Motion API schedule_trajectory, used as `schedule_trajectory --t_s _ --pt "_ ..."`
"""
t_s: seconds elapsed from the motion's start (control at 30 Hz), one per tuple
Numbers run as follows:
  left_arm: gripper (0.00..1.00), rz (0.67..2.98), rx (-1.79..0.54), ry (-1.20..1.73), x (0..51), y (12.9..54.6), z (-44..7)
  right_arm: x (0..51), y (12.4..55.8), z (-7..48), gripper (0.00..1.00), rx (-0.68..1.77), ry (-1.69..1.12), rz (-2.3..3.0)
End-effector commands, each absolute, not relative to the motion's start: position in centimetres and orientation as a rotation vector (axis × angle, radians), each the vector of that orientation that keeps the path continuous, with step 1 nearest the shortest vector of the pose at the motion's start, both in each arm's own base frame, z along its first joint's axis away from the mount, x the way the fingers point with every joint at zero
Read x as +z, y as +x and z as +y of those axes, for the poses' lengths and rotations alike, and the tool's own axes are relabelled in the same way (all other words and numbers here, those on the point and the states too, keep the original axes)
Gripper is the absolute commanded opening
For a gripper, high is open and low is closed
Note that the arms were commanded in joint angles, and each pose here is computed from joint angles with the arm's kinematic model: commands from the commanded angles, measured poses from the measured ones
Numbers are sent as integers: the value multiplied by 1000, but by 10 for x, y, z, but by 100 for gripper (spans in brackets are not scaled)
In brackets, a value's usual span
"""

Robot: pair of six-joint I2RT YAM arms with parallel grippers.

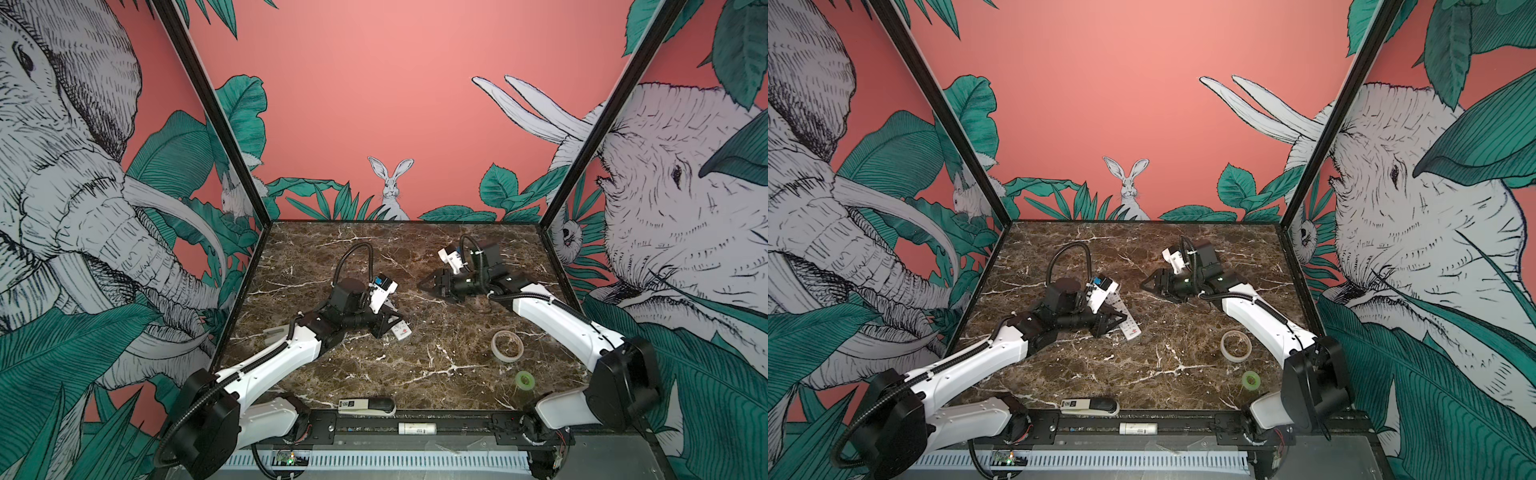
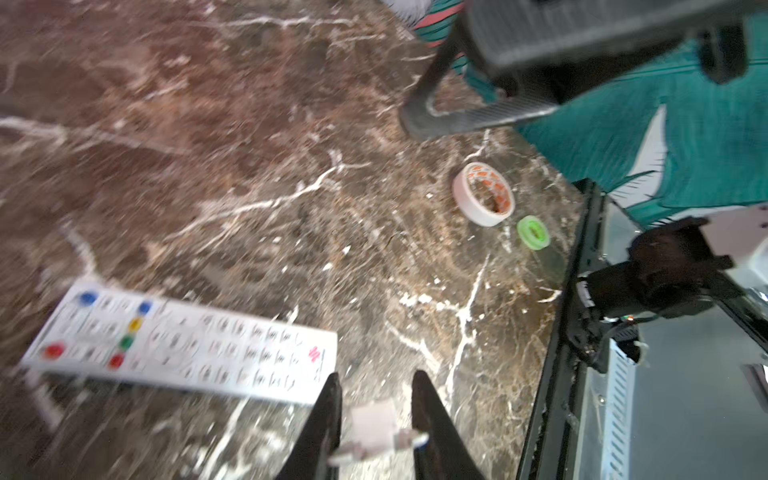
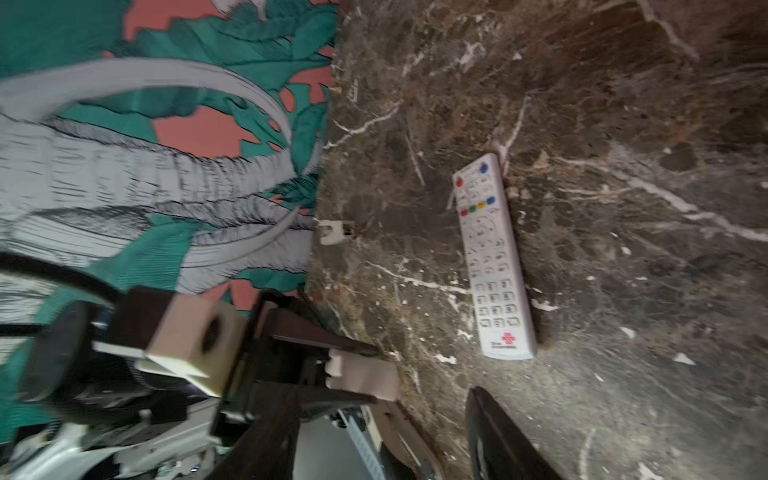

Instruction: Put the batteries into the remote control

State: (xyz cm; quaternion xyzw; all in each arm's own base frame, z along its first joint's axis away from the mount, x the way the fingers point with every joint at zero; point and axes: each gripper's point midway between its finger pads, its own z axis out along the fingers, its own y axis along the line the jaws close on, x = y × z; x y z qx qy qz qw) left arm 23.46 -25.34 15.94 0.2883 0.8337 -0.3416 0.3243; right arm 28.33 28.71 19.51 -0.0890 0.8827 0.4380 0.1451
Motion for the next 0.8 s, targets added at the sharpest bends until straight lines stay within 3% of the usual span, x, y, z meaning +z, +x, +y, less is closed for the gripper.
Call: schedule_trajectory --t_s 0.0,0.2,0.4,0.77 --pt "3 2461 -694 545 127 233 -201 149 283 278 71 820 -476 2628" --pt "5 2691 -547 350 89 239 -167 112 278 309 77 473 -720 2654" --pt "6 2725 -446 224 79 265 -154 83 275 336 79 253 -862 2656" --pt "8 2808 -473 155 50 316 -160 48 285 341 83 110 -851 2689"
